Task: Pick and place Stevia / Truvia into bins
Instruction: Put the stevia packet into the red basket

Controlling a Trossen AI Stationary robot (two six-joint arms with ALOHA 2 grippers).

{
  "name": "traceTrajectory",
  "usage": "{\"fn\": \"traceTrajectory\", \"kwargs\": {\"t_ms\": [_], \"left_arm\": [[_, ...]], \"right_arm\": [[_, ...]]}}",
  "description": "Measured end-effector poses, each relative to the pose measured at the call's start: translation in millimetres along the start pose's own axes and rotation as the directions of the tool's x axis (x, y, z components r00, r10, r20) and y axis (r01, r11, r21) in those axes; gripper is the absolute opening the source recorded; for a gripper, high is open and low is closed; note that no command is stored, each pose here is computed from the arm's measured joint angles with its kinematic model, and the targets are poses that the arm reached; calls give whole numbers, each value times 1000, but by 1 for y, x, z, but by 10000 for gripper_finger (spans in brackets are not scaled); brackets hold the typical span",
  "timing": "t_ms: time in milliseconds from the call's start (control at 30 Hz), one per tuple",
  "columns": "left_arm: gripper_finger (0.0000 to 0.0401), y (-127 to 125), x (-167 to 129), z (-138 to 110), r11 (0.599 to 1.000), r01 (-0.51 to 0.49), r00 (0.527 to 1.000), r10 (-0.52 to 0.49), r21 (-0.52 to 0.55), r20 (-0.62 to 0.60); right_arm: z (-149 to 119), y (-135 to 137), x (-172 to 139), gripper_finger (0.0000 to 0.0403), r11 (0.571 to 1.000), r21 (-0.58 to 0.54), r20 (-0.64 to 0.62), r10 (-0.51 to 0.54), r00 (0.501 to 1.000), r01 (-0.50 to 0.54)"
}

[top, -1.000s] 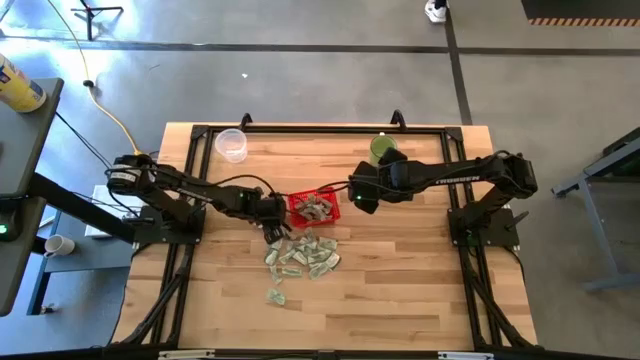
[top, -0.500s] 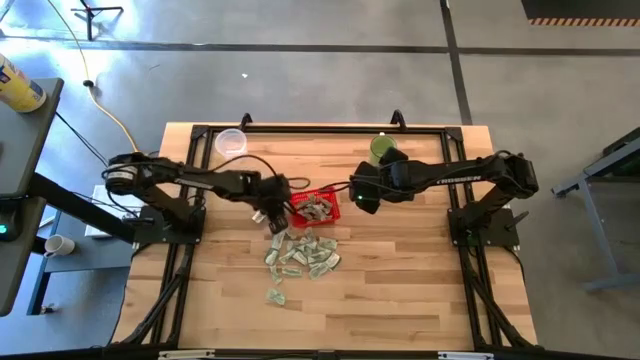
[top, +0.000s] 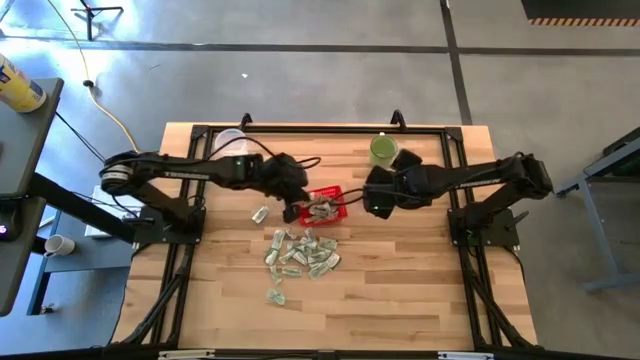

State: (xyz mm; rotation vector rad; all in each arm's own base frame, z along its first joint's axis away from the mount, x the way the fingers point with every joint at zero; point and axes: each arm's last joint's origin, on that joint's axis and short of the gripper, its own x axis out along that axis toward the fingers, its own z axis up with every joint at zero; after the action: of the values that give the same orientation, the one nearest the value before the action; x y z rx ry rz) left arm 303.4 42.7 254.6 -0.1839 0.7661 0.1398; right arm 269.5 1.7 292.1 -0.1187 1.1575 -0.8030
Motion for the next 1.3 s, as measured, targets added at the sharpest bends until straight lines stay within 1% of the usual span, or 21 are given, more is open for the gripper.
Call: {"fn": "traceTrajectory", "kwargs": {"t_ms": [67,167,233,300,400,467,533,600,667,733,800,867,900,933,967,1000,1033,1100,1200,1267,1300], "left_arm": [[23,0,14,3,1000,8,1000,-9,13,25],[22,5,39,2,1000,-27,999,27,-2,38],[43,5,45,4,999,-30,999,31,-24,27],[90,4,43,7,998,-32,999,33,-59,11],[176,4,39,2,992,-58,994,47,-112,-99],[230,3,27,0,987,-57,981,27,-149,-192],[272,1,13,7,987,-43,977,8,-158,-215],[298,-5,0,1,990,-62,951,20,-126,-310],[305,-11,-10,-5,993,-95,928,62,-74,-367],[299,-13,-17,-21,988,-147,870,109,-43,-481],[286,-10,-14,-34,976,-201,837,126,-85,-533],[270,-3,-8,-51,947,-293,785,157,-135,-599],[263,-2,-4,-58,929,-328,775,162,-171,-611],[257,0,0,-61,908,-356,780,160,-219,-605],[253,3,2,-66,881,-395,768,162,-260,-620],[249,6,2,-73,856,-432,741,158,-283,-653],[247,7,2,-77,841,-448,730,149,-303,-667],[245,7,5,-79,823,-464,740,156,-328,-655],[250,12,6,-90,806,-513,709,205,-295,-675],[256,15,10,-94,791,-527,717,216,-312,-663],[260,17,11,-98,781,-538,710,217,-318,-670]], "right_arm": [[-1,2,-2,309,1000,-8,5,1,1000,-1],[-3,5,-5,309,1000,-19,13,3,1000,-3],[-5,6,-6,309,1000,-10,9,5,1000,-5],[-7,8,-8,309,1000,1,3,8,1000,-8],[-11,10,-12,309,1000,6,-6,0,1000,0],[-13,12,-14,309,1000,1,1,-3,1000,3],[-13,13,-15,309,1000,-6,10,-9,1000,9],[-13,13,-15,309,1000,-10,22,-25,999,25],[-13,12,-16,309,999,-16,29,-38,999,38],[-13,11,-15,309,999,-14,28,-43,999,43],[-12,11,-14,309,999,-9,29,-44,999,44],[-10,10,-13,309,999,0,35,-50,998,50],[-10,10,-13,309,999,2,39,-51,998,51],[-10,10,-13,309,999,5,41,-49,998,49],[-10,10,-13,309,999,8,44,-48,998,48],[-10,10,-13,309,999,7,43,-48,998,48],[-10,10,-13,309,999,2,43,-48,998,48],[-9,10,-13,309,999,-7,46,-46,998,46],[-8,11,-13,309,999,-5,55,-40,998,41],[-8,12,-13,309,999,-2,59,-37,998,38],[-8,12,-13,309,999,0,60,-35,998,35]]}}
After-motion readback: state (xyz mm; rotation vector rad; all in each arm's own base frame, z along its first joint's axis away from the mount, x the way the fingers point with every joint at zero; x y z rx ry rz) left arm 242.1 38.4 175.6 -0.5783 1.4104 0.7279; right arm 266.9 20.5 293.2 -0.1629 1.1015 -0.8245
